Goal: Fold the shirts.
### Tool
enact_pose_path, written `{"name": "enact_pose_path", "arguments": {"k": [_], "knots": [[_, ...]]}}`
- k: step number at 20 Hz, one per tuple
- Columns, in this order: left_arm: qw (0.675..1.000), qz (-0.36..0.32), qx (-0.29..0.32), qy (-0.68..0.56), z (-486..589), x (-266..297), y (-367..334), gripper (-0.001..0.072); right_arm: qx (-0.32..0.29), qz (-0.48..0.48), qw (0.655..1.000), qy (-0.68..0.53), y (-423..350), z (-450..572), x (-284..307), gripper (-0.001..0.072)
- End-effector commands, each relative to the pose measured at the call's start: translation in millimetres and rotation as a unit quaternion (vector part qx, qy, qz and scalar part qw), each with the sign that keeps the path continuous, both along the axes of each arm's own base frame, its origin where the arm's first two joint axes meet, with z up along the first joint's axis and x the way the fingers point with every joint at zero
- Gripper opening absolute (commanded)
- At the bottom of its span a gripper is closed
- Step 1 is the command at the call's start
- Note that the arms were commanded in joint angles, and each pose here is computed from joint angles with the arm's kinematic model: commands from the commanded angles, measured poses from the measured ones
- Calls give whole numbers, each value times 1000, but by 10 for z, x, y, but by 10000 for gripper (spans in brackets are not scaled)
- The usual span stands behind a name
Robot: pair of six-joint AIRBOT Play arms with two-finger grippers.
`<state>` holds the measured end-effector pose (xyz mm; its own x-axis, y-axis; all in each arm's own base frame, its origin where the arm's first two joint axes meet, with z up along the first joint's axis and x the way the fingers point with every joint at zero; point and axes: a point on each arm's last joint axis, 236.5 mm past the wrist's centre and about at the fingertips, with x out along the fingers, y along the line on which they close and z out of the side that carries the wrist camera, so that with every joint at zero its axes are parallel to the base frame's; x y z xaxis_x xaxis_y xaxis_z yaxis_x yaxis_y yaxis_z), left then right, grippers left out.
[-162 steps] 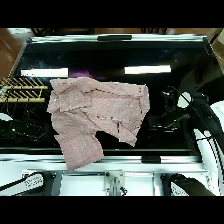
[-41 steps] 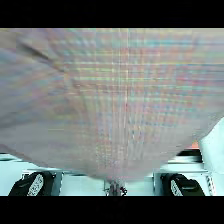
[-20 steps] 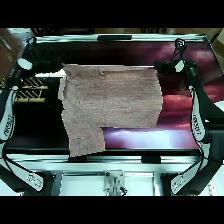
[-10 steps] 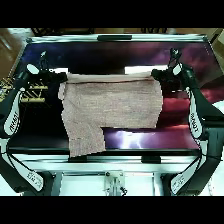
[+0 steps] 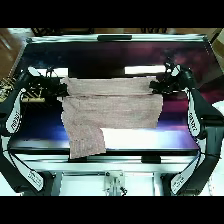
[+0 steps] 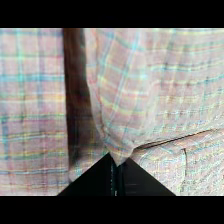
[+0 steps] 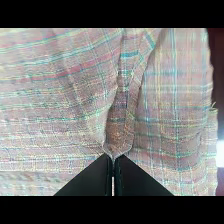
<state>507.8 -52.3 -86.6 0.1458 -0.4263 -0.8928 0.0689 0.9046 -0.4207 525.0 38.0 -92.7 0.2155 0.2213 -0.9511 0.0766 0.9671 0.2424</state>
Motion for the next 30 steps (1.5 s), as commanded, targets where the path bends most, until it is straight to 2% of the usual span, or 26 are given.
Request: {"name": "enact_pose_path", "arguments": {"k": [1, 2, 3, 4, 5, 6, 8, 10, 11, 13, 15, 18, 19, 20, 21, 24, 27, 28, 29, 30], "knots": [[1000, -2, -16, 27, -3, -111, -63, 28, 11, -2, 999, 31, 50, -60, -124, 62], [999, -1, -22, 27, 11, -112, -84, 39, 17, -4, 1000, 25, 77, -22, -99, 137], [999, 0, -26, 26, 40, -101, -95, 142, 30, 1, 1000, 10, 138, 77, -56, 318], [999, -1, -29, 26, 111, -89, -92, 339, 39, 14, 999, -11, 188, 236, -17, 424], [999, 4, -31, 26, 215, -67, -72, 508, 34, 23, 999, -31, 179, 416, 2, 457], [999, 7, -33, 25, 371, -44, -40, 596, 15, 30, 998, -49, 105, 620, -1, 457], [999, 5, -35, 27, 740, -72, 52, 593, -36, 35, 997, -64, -156, 997, -120, 456], [998, -9, -38, 55, 993, -314, 130, 588, -97, 37, 995, -7, -579, 1206, -554, 455], [994, -26, -42, 93, 1041, -557, 137, 583, -104, 41, 993, 34, -713, 1246, -810, 455], [985, -43, -52, 157, 1034, -980, 108, 583, -71, 55, 993, 76, -763, 1310, -1251, 455], [984, -44, -59, 163, 923, -1281, 38, 581, -26, 37, 997, 63, -696, 1357, -1520, 456], [989, -12, -59, 138, 585, -1733, 23, 575, -14, 19, 999, 41, -701, 1273, -1815, 456], [989, 1, -58, 136, 443, -1922, 45, 525, -15, 15, 999, 37, -706, 1222, -1880, 456], [989, 11, -60, 138, 322, -2097, 58, 345, -15, 11, 999, 34, -696, 1174, -1922, 455], [988, 11, -67, 141, 205, -2269, 49, 312, -15, 8, 999, 32, -687, 1135, -1943, 456], [982, -2, -95, 166, -27, -2591, -41, 331, 15, 1, 1000, 19, -550, 1095, -1885, 456], [982, 13, -106, 154, -118, -2530, -92, 335, 34, -8, 999, 2, -476, 1133, -1800, 456], [983, 21, -109, 145, -121, -2475, -102, 449, 37, -8, 999, 2, -465, 1137, -1799, 456], [984, 26, -114, 135, -116, -2419, -117, 531, 39, -8, 999, 2, -454, 1141, -1798, 455], [985, 24, -117, 126, -109, -2385, -129, 527, 43, -8, 999, 2, -440, 1144, -1802, 456]]}}
